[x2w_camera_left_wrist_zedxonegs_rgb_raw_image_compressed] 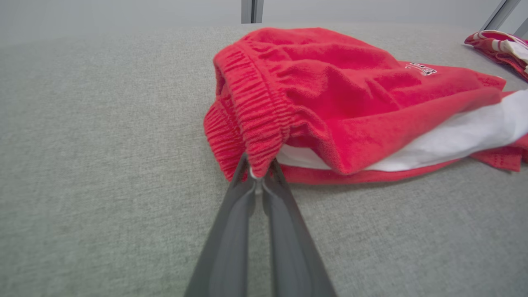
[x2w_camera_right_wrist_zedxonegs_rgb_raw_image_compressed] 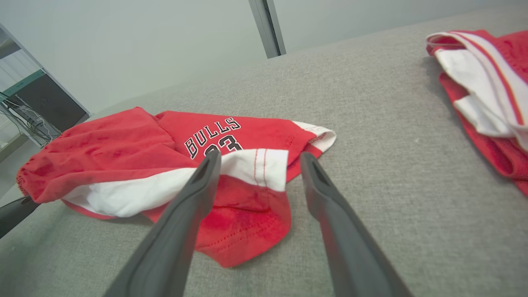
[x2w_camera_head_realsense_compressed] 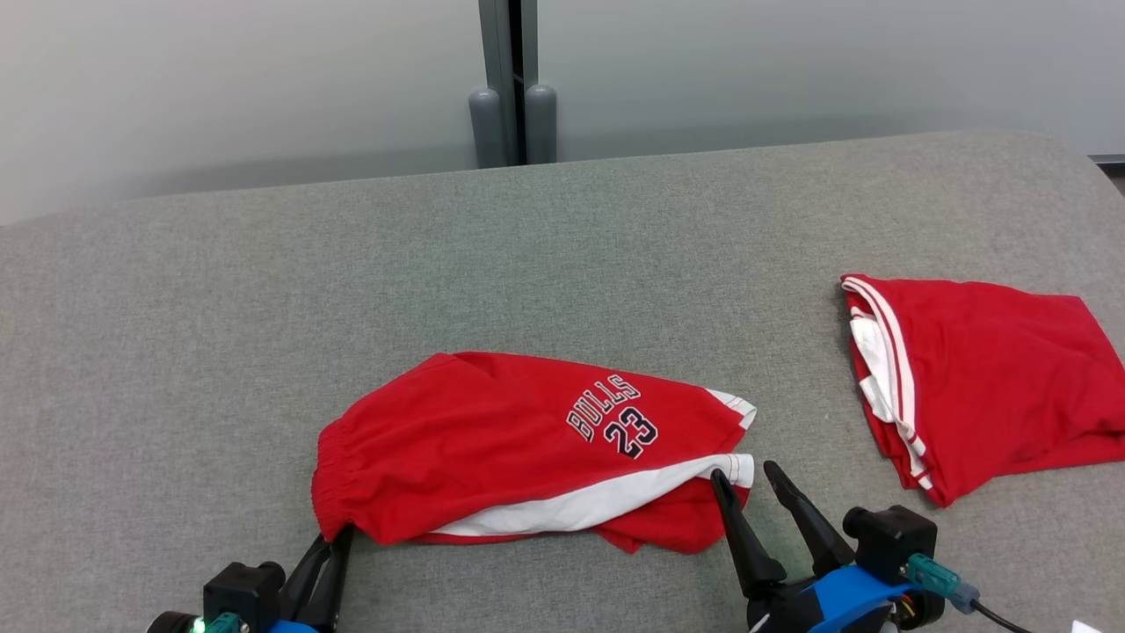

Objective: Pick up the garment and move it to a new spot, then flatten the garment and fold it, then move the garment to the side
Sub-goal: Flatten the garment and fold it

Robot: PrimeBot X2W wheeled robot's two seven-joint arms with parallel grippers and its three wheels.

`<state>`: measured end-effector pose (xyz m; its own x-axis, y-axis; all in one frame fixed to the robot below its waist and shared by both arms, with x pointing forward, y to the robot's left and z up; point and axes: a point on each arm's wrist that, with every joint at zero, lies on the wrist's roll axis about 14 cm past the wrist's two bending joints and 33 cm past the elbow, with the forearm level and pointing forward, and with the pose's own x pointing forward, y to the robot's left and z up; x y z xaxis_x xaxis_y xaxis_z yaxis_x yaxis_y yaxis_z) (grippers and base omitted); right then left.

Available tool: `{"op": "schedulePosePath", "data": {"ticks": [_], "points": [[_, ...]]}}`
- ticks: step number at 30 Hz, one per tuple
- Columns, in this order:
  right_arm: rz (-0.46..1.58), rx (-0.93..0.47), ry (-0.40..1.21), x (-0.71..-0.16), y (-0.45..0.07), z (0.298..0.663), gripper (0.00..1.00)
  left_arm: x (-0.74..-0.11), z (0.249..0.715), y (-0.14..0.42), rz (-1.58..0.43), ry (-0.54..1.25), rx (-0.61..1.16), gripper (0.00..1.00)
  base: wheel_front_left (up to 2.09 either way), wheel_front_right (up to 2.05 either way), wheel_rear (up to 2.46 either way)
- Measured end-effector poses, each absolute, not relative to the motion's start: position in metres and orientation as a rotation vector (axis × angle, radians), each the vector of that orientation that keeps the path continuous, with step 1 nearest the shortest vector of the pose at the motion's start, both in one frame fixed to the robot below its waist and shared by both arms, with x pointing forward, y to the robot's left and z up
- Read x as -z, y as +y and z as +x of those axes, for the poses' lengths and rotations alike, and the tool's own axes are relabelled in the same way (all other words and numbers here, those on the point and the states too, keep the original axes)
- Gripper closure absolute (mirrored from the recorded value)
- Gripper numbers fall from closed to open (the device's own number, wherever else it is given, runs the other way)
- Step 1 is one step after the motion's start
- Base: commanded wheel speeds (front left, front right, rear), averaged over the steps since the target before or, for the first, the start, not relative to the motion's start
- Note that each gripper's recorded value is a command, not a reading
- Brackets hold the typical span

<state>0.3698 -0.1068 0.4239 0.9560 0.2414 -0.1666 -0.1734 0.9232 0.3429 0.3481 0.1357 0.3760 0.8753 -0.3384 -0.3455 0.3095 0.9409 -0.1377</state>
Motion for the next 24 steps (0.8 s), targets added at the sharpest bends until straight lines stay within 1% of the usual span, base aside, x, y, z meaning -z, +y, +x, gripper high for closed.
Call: {"op": "schedulePosePath", "data": {"ticks": [8,9,13,14,15,16,20,21,23,24], "points": [[0.368,-0.202,0.221,-0.421,-0.107,0.373,0.00,-0.378,0.348,0.135,-0.083,0.367,0.335,1.00,0.00,0.00,0.00],[0.368,-0.202,0.222,-0.420,-0.107,0.374,0.04,-0.378,0.348,0.136,-0.083,0.368,0.334,1.00,0.00,0.00,0.00],[0.378,-0.194,0.236,-0.417,-0.108,0.378,0.22,-0.376,0.347,0.137,-0.084,0.373,0.329,1.00,0.00,0.00,0.00],[0.378,-0.196,0.244,-0.414,-0.107,0.378,0.36,-0.376,0.347,0.138,-0.084,0.374,0.328,1.00,0.00,0.00,0.00],[0.377,-0.199,0.251,-0.412,-0.106,0.377,0.41,-0.376,0.347,0.138,-0.084,0.374,0.327,1.00,0.00,0.00,0.00],[0.377,-0.201,0.254,-0.411,-0.105,0.378,0.50,-0.376,0.347,0.139,-0.084,0.375,0.326,1.00,0.00,0.00,0.00],[0.381,-0.212,0.259,-0.410,-0.101,0.381,0.59,-0.375,0.347,0.142,-0.085,0.378,0.316,1.00,0.00,0.00,0.00],[0.383,-0.214,0.260,-0.410,-0.101,0.381,0.66,-0.375,0.347,0.143,-0.086,0.377,0.314,1.00,0.00,0.00,0.00],[0.383,-0.218,0.260,-0.410,-0.099,0.382,1.00,-0.376,0.348,0.143,-0.086,0.375,0.313,1.00,0.00,0.00,0.00],[0.383,-0.220,0.257,-0.412,-0.099,0.383,1.00,-0.376,0.348,0.144,-0.087,0.375,0.312,1.00,0.00,0.00,0.00]]}}
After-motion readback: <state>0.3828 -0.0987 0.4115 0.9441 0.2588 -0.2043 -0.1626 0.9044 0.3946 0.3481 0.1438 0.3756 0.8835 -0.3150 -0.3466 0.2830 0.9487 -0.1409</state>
